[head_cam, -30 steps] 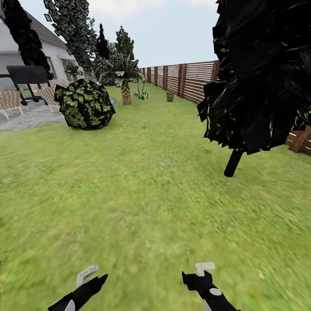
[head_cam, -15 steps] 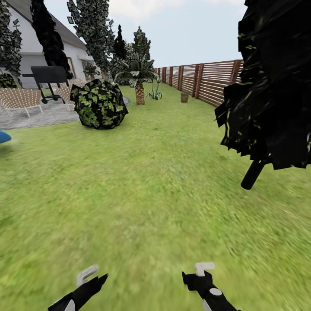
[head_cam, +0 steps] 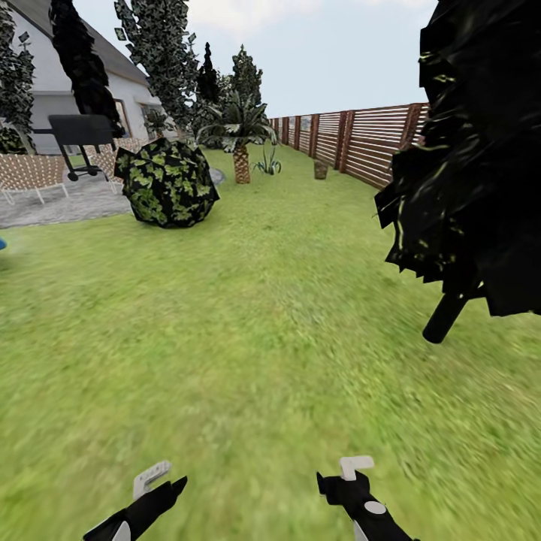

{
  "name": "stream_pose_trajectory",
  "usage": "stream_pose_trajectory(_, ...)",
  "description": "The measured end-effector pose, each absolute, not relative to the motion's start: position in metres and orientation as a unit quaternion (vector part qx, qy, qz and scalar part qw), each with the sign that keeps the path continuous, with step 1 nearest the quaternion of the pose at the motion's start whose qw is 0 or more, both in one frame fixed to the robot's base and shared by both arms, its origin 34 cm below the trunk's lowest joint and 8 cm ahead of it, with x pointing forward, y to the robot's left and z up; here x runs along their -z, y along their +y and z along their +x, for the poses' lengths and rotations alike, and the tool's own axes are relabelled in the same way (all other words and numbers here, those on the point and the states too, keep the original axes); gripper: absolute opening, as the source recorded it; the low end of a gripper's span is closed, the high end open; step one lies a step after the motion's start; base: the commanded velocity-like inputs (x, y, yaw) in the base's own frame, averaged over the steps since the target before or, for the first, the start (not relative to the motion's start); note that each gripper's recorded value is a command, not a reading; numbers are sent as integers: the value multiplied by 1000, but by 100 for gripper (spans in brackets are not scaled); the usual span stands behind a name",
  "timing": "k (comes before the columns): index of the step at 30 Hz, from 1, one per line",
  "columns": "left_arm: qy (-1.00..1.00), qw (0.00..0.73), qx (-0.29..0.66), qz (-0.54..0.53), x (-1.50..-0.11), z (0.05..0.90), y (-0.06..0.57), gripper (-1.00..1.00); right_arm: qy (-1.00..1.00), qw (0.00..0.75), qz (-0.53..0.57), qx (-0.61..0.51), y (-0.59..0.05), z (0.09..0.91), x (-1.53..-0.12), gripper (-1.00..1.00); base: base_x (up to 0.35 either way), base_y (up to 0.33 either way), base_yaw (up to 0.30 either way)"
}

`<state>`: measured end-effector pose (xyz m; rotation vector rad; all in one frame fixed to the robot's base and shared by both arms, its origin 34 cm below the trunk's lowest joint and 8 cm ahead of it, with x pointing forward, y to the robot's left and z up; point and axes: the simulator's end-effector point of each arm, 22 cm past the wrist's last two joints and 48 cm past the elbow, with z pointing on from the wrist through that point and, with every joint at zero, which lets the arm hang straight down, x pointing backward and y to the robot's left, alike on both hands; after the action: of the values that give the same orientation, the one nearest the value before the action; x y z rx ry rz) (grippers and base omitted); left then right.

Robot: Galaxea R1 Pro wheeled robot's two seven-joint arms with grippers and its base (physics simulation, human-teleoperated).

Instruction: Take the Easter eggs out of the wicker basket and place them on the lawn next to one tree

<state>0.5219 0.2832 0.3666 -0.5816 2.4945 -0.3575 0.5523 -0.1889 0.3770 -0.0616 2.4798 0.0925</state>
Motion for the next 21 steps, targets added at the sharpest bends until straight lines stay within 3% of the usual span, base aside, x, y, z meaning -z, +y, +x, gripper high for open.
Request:
stream_pose_trajectory(6, 928, 274, 133, -216, -367, 522, 283, 100, 945, 324, -23, -35, -189, 552, -377, 100, 314, -106, 214)
stream_pose_trajectory(16, 927, 274, 133, -217, -367, 522, 283, 100, 940, 339, -23, -36, -188, 557, -381, 100, 314, -106, 43)
stream_pose_trajectory(21, 928, 274, 133, -217, -366, 522, 283, 100, 940, 340, -23, -36, -188, 558, -382, 100, 314, -106, 243)
